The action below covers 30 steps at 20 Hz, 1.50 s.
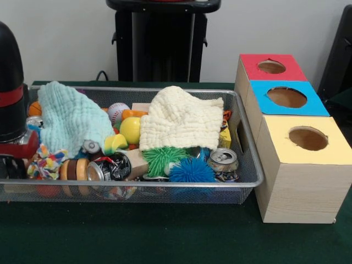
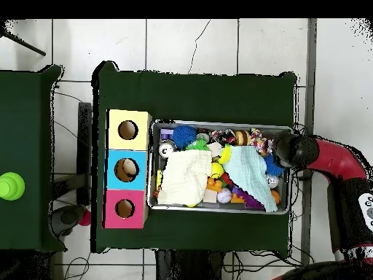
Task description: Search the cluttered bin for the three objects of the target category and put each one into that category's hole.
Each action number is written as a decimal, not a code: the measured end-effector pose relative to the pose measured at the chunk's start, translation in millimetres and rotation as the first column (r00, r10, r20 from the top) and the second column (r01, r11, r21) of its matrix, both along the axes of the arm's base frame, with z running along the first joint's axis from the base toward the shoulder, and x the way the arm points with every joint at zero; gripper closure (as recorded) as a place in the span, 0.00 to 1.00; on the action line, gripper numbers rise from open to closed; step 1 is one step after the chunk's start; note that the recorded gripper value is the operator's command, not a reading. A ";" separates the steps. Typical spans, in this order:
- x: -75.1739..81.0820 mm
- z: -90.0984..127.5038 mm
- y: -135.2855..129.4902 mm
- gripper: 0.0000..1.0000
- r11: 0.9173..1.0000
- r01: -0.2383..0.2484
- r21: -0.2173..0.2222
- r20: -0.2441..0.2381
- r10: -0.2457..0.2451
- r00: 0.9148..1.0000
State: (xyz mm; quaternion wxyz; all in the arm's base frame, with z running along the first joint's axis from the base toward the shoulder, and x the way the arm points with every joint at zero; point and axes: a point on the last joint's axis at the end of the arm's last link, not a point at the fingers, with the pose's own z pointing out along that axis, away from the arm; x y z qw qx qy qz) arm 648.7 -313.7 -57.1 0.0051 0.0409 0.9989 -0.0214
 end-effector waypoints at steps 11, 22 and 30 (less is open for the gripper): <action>-8.7 70.0 5.8 1.00 0.999 0.031 0.045 -0.121 -0.025 0.992; 0.6 121.0 15.6 1.00 0.997 0.041 0.059 -0.084 -0.036 0.996; 9.4 134.0 44.3 1.00 0.984 0.074 0.159 -0.074 -0.063 0.995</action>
